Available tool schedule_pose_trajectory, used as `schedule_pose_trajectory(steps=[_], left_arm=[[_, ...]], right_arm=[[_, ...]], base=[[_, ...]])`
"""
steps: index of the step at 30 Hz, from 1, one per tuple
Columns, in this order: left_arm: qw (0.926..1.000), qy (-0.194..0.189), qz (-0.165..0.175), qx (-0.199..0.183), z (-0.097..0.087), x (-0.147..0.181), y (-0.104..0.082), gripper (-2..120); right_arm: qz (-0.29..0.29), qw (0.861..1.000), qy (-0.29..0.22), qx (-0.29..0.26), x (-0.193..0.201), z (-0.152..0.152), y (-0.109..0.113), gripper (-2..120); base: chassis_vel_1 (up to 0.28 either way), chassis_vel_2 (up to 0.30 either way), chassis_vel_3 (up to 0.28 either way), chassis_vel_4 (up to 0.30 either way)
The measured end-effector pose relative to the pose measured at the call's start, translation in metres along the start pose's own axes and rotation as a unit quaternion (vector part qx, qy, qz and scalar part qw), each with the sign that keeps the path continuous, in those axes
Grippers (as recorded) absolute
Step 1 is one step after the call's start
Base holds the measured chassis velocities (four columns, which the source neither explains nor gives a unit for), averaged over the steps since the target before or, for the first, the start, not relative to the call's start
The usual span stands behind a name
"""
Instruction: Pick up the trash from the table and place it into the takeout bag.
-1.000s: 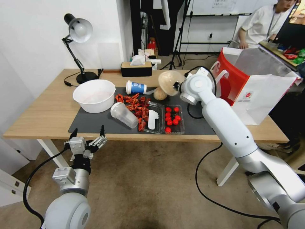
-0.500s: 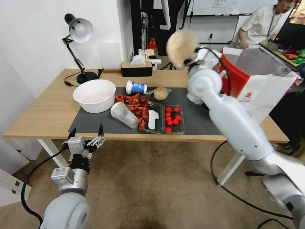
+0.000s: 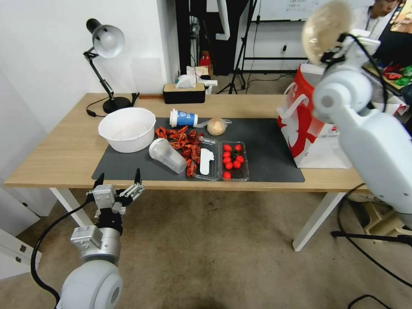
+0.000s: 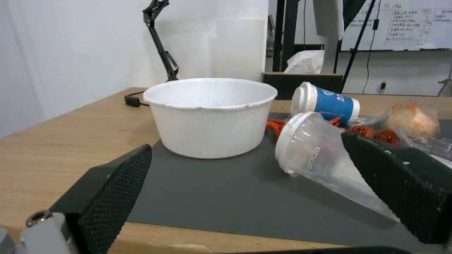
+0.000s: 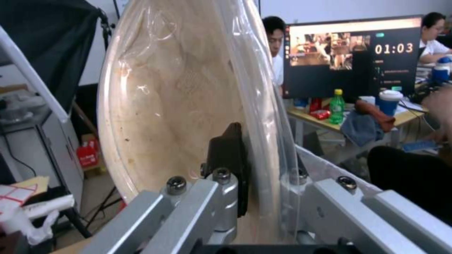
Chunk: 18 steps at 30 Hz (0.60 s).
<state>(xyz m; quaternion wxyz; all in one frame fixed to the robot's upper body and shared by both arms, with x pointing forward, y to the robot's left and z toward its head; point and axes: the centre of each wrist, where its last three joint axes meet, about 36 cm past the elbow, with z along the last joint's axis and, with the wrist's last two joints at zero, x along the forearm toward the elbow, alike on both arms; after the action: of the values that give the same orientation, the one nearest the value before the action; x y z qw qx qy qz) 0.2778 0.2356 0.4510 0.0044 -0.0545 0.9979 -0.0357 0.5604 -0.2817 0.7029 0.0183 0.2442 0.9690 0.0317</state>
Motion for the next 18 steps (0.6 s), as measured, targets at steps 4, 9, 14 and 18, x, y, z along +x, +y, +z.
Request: schedule_pose_trajectory(steps=[4,9,14,18], left_arm=[[1.0,0.0,0.001,0.001,0.0,0.0,-0.001,100],[1.0,0.001,0.001,0.0,0.001,0.001,-0.003,100],[1.0,0.001,0.001,-0.001,0.0,0.002,-0.003,100],[1.0,-0.002,0.002,-0.002,-0.002,0.002,-0.003,100]], right_arm=[[0.0,1.0,0.01,0.001,-0.001,0.0,-0.006,3],[0.003,1.0,0.029,0.006,-0.002,0.011,-0.012,3],[0.003,0.999,0.036,0.01,0.0,0.018,-0.013,3],[0.004,0.999,0.036,0.012,0.001,0.019,-0.014,14]], base=[[0.0,0.0,0.0,0.0],[0.0,0.0,0.0,0.0],[0.0,0.0,0.0,0.0],[0.0,0.0,0.0,0.0]])
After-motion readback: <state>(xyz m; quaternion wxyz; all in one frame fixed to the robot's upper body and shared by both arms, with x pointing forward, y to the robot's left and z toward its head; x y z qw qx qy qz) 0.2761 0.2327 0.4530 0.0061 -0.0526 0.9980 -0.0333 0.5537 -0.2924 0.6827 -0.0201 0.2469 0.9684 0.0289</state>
